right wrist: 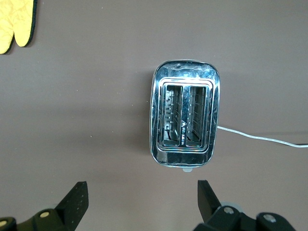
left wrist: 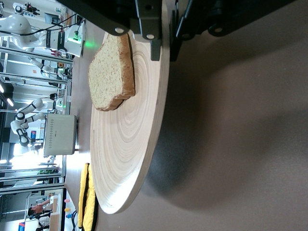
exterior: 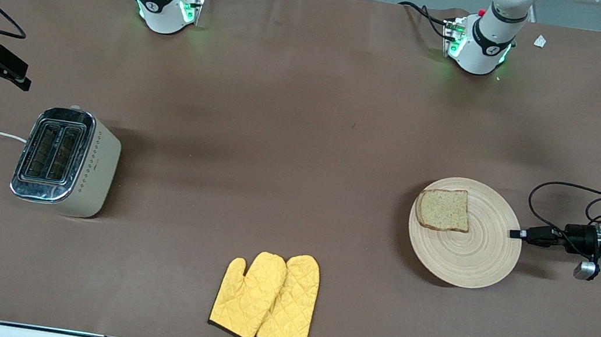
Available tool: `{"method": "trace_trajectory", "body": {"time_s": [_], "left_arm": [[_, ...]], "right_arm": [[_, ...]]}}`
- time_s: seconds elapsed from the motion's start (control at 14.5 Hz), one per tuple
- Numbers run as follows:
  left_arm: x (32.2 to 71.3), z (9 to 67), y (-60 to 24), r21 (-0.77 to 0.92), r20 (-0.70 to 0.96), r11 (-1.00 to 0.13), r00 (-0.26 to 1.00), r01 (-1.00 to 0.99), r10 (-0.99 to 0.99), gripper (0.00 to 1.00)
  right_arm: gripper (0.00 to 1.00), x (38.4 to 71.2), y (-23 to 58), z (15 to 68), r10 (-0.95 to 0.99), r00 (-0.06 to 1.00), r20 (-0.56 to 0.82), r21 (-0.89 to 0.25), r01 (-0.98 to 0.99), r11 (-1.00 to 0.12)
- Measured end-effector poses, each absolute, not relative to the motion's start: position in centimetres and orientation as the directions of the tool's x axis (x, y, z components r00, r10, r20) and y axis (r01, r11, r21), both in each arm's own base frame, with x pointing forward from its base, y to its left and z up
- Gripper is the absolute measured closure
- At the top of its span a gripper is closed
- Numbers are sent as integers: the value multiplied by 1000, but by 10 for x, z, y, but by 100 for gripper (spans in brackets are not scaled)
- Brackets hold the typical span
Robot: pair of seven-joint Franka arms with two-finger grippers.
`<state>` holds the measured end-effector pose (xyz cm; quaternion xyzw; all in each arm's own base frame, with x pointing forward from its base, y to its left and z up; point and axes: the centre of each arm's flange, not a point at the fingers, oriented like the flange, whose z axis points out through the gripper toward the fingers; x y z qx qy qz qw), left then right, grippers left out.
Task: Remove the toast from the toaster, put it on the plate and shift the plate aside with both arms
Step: 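Open the left gripper and draw it back from the plate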
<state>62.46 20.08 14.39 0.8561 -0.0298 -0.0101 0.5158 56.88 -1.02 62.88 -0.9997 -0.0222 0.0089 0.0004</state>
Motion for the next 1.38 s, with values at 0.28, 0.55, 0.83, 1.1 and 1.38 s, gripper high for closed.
{"method": "trace_trajectory", "body": {"time_s": [0.28,0.55,0.83,1.1,1.38], "left_arm": [[626,141,199,884,21,-464,997,-50,-68,91],[625,127,194,885,23,-463,997,-55,-74,91],[627,125,194,882,43,-466,996,-75,-80,89],[637,140,207,842,71,-523,989,-128,-127,55],[657,177,224,726,103,-642,961,-248,-255,16]], "right_arm": [[0,569,-4,629,54,998,-17,-1,54,-999],[0,568,8,629,36,999,-20,-1,36,-999],[0,569,6,629,20,1000,-17,0,20,-1000],[0,572,-10,632,-10,1000,12,2,-10,-1000],[0,573,-10,633,-10,1000,21,2,-10,-1000]]}}
